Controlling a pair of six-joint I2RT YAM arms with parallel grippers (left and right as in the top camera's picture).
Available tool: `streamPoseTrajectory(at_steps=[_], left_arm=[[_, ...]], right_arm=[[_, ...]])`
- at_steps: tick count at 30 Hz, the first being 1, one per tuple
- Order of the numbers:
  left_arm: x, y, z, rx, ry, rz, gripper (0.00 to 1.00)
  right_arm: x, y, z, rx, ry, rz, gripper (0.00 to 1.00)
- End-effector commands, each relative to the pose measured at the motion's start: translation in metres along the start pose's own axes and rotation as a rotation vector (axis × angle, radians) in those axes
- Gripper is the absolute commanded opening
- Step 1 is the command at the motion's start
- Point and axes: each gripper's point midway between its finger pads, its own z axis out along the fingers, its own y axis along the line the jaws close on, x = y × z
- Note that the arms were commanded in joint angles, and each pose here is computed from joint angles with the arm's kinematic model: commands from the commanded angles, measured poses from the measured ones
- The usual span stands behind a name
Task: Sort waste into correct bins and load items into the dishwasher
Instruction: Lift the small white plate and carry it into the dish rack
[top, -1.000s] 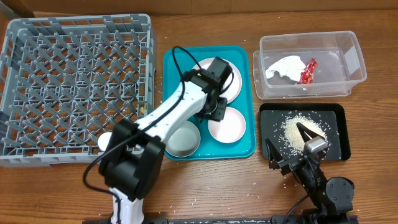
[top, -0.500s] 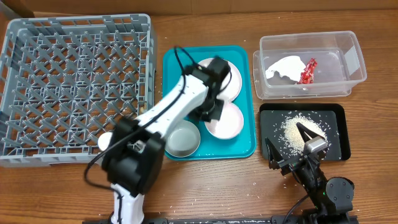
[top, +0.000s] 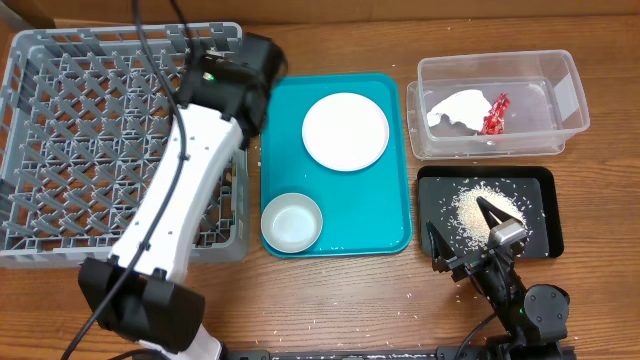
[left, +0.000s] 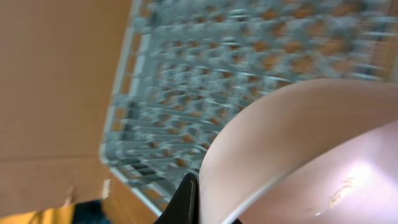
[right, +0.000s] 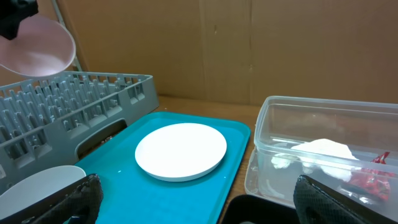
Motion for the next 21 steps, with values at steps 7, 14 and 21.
streamPoseTrajectory(at_steps=[7,14,21], left_arm=[[-0.008,0.039,0.067,-0.351,0.059,0.014,0.04],[-0.003,-0.003,0.100,-0.354,0.102,0.089,0.04],[0.007,-0.039,0.113,-0.359,0.134,0.223,0.04]], right_arm=[[0.001,-0.002,0.000,0.009,-0.006,0.003,1.00],[0.001,-0.002,0.000,0.009,-0.006,0.003,1.00],[0.001,-0.002,0.000,0.009,-0.006,0.002,1.00]])
